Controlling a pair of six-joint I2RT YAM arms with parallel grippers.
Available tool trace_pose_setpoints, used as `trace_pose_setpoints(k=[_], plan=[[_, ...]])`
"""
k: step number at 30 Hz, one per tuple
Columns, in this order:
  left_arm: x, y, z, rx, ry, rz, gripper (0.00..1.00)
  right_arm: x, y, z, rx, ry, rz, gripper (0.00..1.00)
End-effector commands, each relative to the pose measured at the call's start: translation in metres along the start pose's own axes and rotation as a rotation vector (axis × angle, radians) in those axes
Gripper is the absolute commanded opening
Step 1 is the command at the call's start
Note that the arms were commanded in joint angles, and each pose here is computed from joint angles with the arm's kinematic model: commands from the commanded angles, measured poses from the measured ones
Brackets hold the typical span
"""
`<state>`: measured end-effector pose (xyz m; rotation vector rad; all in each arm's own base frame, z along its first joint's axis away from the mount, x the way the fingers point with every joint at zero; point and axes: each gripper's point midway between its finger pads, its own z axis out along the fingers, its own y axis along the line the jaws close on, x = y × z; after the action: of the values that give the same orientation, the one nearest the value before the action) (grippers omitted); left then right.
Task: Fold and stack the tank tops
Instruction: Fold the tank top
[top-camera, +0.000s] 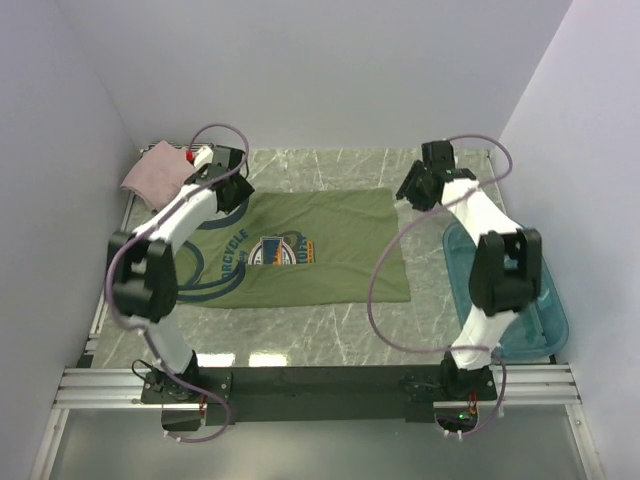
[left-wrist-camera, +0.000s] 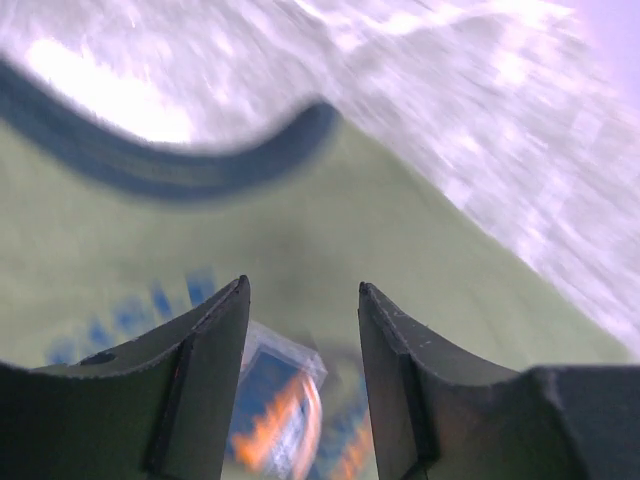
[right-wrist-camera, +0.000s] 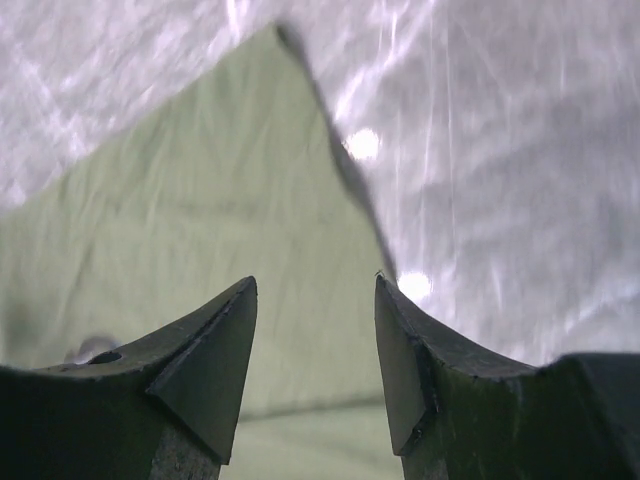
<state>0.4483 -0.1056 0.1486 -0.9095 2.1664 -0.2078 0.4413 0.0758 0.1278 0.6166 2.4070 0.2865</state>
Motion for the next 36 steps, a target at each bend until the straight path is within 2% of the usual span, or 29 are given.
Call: trace_pose_setpoints(k=[1,3,4,5,9,18,34,36], plan=[[-0.009,-0.005,0.046,0.042,0.042,0.088,0.53,-0.030,0.023,0.022,-0.055,-0.025,-0.070,0.58],[-0.003,-0.014,0.064,0.094,0.079,0.142,0.52,-0.022,0.022,0.056,-0.017,0.038,-0.069,0.57],[-0.012,-0.025,0.068,0.118,0.052,0.154,0.52,-0.034,0.026,0.062,-0.003,0.020,-0.068,0.57],[-0.014,-0.027,0.071,0.119,0.049,0.186,0.53,-0.027,0.021,0.081,0.023,0.050,-0.073,0.57],[-0.012,-0.019,0.096,0.047,0.053,0.240,0.53,-0.031,0.008,0.107,0.109,0.049,-0.090,0.57],[-0.005,-0.011,0.127,-0.025,0.068,0.281,0.53,-0.044,0.014,0.122,0.115,0.015,-0.112,0.57],[0.003,-0.007,0.149,-0.053,0.090,0.321,0.53,-0.049,0.035,0.138,0.155,-0.013,-0.217,0.57],[0.004,-0.007,0.150,-0.054,0.093,0.324,0.53,-0.042,0.033,0.144,0.169,0.013,-0.227,0.57]])
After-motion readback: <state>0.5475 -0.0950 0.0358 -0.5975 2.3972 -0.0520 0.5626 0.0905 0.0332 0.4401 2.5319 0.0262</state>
